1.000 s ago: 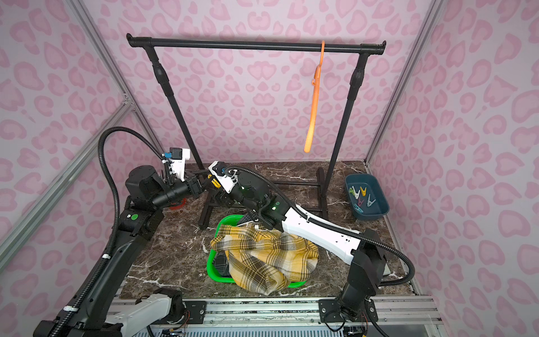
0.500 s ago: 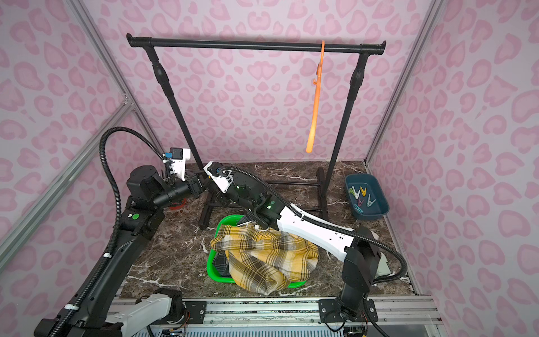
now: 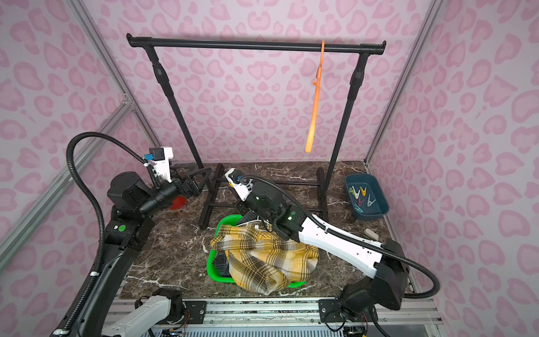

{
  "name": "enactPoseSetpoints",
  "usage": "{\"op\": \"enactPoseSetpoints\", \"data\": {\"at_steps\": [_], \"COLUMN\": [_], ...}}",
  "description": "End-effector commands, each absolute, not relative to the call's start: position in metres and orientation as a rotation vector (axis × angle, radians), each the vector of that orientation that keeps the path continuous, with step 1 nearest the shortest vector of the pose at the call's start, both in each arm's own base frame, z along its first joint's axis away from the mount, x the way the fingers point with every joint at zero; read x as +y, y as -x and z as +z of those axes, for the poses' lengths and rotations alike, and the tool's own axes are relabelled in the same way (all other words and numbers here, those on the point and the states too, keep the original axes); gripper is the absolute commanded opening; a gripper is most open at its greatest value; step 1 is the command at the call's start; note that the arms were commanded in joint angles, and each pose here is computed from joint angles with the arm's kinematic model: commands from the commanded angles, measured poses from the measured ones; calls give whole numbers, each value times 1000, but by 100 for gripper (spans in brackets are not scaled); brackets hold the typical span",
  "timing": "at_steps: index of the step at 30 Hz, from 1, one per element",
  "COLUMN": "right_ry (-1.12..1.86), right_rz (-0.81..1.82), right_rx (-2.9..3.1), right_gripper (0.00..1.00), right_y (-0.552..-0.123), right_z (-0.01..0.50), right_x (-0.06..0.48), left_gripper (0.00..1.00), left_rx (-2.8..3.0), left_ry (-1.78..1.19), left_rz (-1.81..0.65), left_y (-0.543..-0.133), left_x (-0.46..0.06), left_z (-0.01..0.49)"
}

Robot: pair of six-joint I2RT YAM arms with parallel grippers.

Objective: Remove the clothespins securing long-sleeve shirts to the hanger
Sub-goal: Place the clamp in the storage box.

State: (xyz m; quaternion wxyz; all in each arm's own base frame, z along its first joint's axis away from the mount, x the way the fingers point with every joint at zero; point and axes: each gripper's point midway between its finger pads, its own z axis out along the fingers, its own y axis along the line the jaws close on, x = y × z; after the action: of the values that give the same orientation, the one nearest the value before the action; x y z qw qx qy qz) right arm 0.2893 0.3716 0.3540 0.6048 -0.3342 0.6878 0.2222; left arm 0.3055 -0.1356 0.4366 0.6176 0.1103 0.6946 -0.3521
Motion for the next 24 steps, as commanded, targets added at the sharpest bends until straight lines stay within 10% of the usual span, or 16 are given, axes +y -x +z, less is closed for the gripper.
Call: {"op": "enactPoseSetpoints", "data": {"at_steps": [1,14,24], "right_ry": [585,-391,-675], "right_rz": [392,69,-67], "right_rx": [1699,1910,2073], "right_gripper": [0,0,0], "right_y": [-294,-334,-443], "right_z": [341,282,194], "right_x": [313,-11,-115], "left_gripper": [97,97,97], "left_rx": [1556,1568,1588], "left_ry": [-220,-203,-210], "left_rz": [-749,-744,-731], "left_y": [-309,-318,-309], "left_x": [-125,-121,-118], "left_z": [444,430,425]}}
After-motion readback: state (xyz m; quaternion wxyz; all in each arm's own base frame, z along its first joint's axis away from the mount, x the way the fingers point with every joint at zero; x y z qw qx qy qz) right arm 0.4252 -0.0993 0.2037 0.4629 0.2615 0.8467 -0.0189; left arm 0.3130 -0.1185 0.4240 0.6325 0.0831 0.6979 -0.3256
